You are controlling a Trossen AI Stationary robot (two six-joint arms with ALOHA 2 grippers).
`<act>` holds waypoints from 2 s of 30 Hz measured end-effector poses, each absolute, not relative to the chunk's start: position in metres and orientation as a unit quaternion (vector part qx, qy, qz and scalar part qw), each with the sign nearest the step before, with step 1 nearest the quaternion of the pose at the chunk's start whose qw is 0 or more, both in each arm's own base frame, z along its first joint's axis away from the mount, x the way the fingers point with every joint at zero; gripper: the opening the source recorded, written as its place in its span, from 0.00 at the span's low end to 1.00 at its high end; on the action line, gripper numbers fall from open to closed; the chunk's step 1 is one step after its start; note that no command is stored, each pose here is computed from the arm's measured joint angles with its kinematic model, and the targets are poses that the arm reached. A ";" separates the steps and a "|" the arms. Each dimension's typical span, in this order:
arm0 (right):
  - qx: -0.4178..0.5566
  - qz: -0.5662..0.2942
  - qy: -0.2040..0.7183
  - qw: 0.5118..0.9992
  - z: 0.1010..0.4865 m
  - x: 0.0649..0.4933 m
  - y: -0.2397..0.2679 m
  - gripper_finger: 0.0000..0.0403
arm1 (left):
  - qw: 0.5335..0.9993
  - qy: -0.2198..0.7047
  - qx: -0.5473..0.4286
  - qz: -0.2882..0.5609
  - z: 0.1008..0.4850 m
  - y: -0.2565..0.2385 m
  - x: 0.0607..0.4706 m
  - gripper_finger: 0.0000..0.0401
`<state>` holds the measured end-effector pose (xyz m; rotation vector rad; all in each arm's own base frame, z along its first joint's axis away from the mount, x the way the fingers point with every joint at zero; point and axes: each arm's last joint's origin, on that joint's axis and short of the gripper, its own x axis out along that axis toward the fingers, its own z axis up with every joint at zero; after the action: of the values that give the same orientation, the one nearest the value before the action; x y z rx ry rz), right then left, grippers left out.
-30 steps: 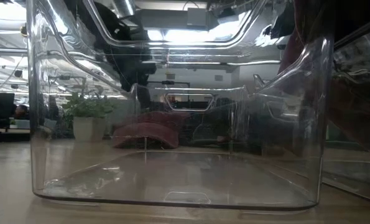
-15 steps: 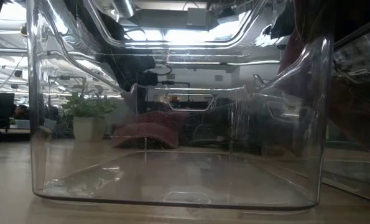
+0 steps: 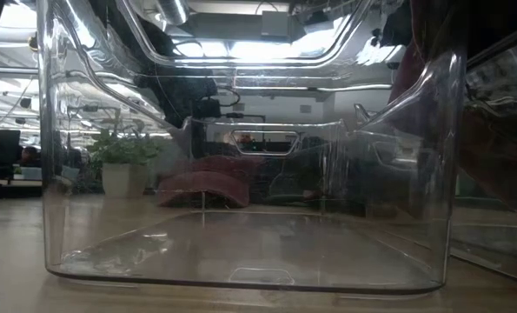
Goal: Pick & Place hat
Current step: Put the left red cap into the right transparent bin
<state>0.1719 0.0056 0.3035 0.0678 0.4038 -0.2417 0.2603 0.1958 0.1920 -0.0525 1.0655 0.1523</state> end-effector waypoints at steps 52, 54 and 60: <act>0.051 -0.120 0.204 0.970 0.302 0.172 0.006 0.37 | 0.863 0.475 -0.043 0.165 0.229 0.190 0.269 0.01; 0.051 -0.120 0.204 0.970 0.302 0.172 0.006 0.37 | 0.869 0.462 -0.043 0.171 0.242 0.189 0.268 0.01; 0.051 -0.120 0.204 0.970 0.302 0.172 0.006 0.37 | 0.884 0.434 -0.052 0.163 0.272 0.185 0.264 0.01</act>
<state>0.1716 0.0058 0.3024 0.1029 0.4119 -0.2415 0.2641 0.1847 0.2718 -0.1084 0.9038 0.3400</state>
